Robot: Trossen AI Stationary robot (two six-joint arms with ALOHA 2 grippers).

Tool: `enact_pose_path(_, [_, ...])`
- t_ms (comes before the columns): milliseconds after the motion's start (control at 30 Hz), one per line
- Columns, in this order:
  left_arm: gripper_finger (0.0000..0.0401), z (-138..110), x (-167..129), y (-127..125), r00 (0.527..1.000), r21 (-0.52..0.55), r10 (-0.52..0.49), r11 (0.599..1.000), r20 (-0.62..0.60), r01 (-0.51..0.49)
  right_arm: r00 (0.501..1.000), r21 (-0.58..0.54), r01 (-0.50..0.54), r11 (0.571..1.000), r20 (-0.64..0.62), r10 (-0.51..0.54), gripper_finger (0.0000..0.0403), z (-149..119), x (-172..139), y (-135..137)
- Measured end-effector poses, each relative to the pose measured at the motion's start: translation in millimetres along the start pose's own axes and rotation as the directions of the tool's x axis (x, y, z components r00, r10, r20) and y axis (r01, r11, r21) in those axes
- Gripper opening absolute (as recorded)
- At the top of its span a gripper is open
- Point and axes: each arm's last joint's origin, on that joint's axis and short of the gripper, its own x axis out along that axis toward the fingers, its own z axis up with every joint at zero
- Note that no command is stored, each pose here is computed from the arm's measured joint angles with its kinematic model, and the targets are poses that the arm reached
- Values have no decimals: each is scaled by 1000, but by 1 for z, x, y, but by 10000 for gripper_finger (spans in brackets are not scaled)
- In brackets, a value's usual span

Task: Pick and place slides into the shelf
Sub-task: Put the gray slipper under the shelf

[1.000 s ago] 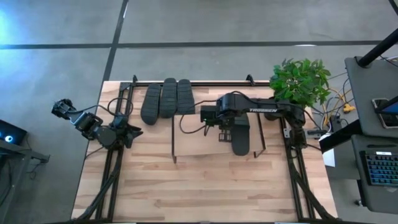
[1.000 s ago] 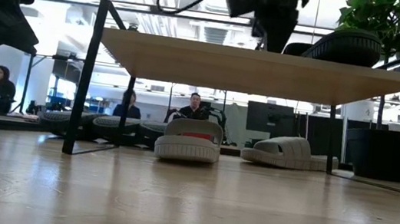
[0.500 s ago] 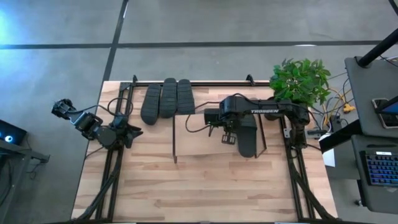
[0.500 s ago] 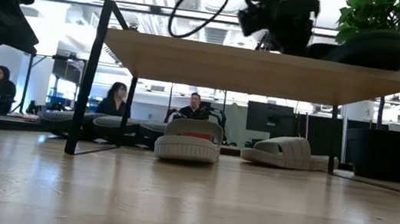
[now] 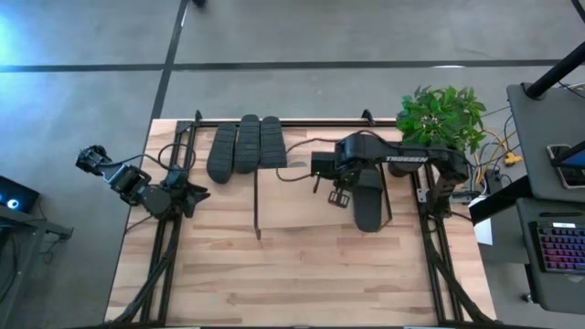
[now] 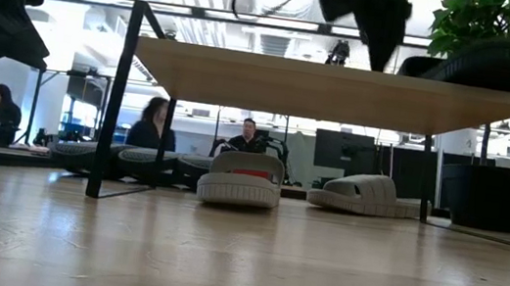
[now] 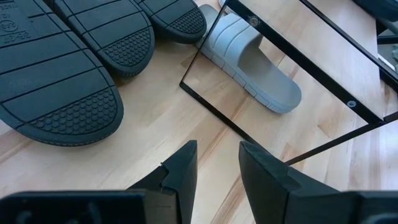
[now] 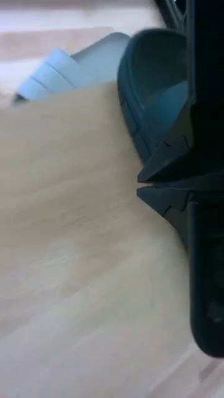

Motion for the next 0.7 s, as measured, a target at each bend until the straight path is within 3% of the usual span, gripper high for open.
enact_pose_path(167, [105,0,0,0,1000,0,0,1000,0,0,980,167,-45,985,201,11,13,16,-30,-5])
enact_pose_path(300, [105,0,0,0,1000,0,0,1000,0,0,975,291,-61,955,221,-5,16,40,-28,-27])
enact_pose_path(567, [105,0,0,0,1000,-4,0,1000,0,0,991,196,17,981,127,-42,97,90,1,-61])
enact_pose_path(700, [105,0,0,0,1000,-6,1,1000,0,-1,985,188,36,982,160,-67,144,104,4,-80])
